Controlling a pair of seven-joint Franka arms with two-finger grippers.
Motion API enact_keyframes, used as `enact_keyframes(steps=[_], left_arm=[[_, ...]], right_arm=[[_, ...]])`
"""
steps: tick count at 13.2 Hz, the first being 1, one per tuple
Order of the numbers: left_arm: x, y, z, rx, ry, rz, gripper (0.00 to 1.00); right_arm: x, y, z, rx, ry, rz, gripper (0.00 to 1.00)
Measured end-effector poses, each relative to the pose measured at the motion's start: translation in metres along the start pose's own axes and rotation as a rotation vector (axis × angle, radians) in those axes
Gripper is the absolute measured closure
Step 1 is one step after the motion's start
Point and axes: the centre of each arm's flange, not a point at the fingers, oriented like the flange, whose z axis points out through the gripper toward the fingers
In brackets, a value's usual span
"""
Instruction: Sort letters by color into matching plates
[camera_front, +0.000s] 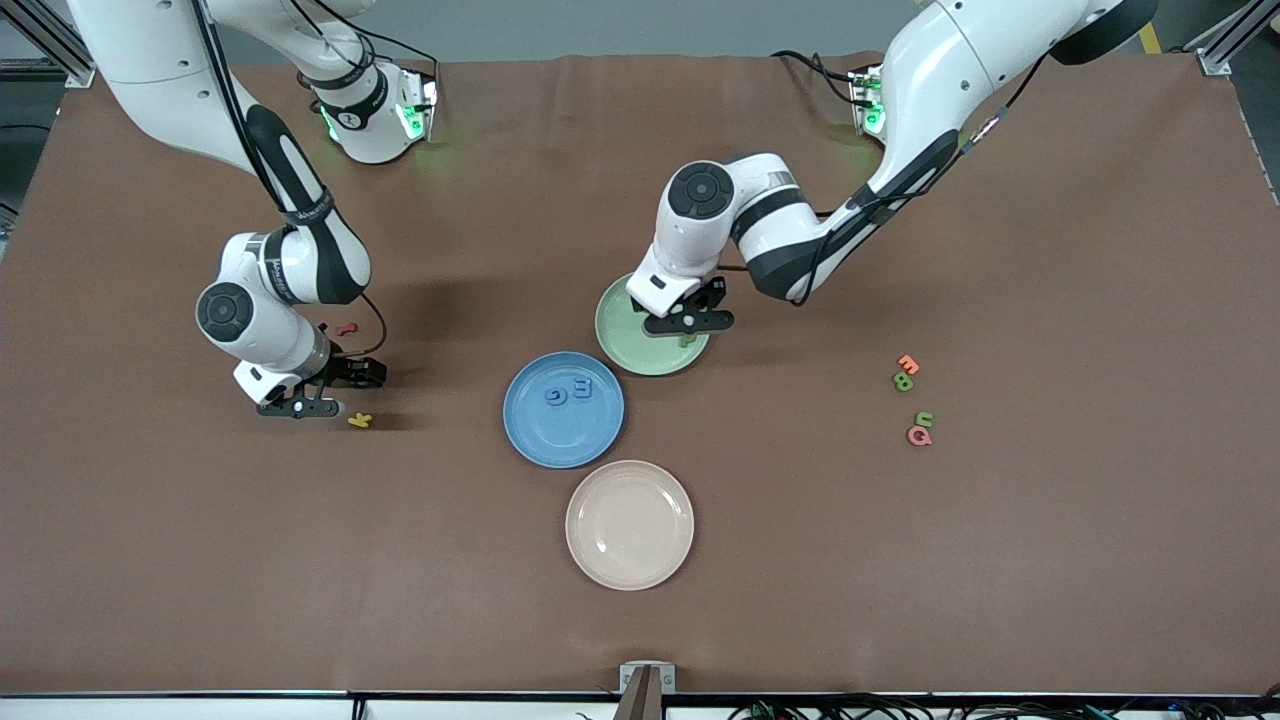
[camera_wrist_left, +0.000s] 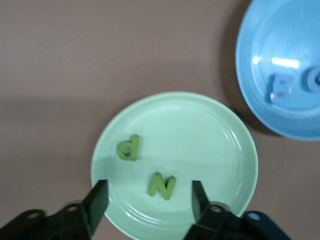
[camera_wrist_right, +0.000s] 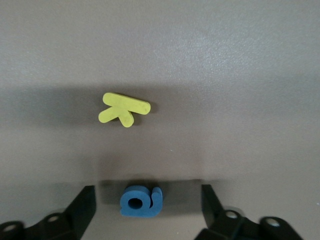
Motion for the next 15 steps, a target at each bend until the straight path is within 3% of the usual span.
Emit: enact_keyframes(steps=[1,2,4,5,7,9,15], left_arm=[[0.013,-0.006,-0.007,0.025,0.0,-0.006,0.07],[0.029,-0.016,-0.015,0.049,0.001,-0.009,0.0],[0.063,-0.046,-0.027,0.084,0.0,-0.015,0.0],[0.079,-0.066,-0.031,0.106,-0.007,-0.018,0.0],[0.108,-0.107,-0.032,0.138,-0.031,-0.009,0.0],[0.13,-0.144,-0.031,0.148,-0.052,0.022,0.03],[0.172,-0.255,-0.028,0.13,-0.073,0.094,0.09]], right_arm=[[0.0,0.0,0.001,0.0,-0.001,-0.001,0.11],[0.0,0.0,0.001,0.0,-0.001,-0.001,0.19],[0.0,-0.001,0.0,0.001,0.001,-0.003,0.4],[0.0,-0.002,0.0,0.001,0.001,-0.004,0.4],[0.001,-0.003,-0.003,0.003,0.005,-0.006,0.58],[0.001,-0.004,-0.003,0.003,0.005,-0.008,0.64],[0.013,-0.012,-0.015,0.006,0.007,-0.021,0.64]])
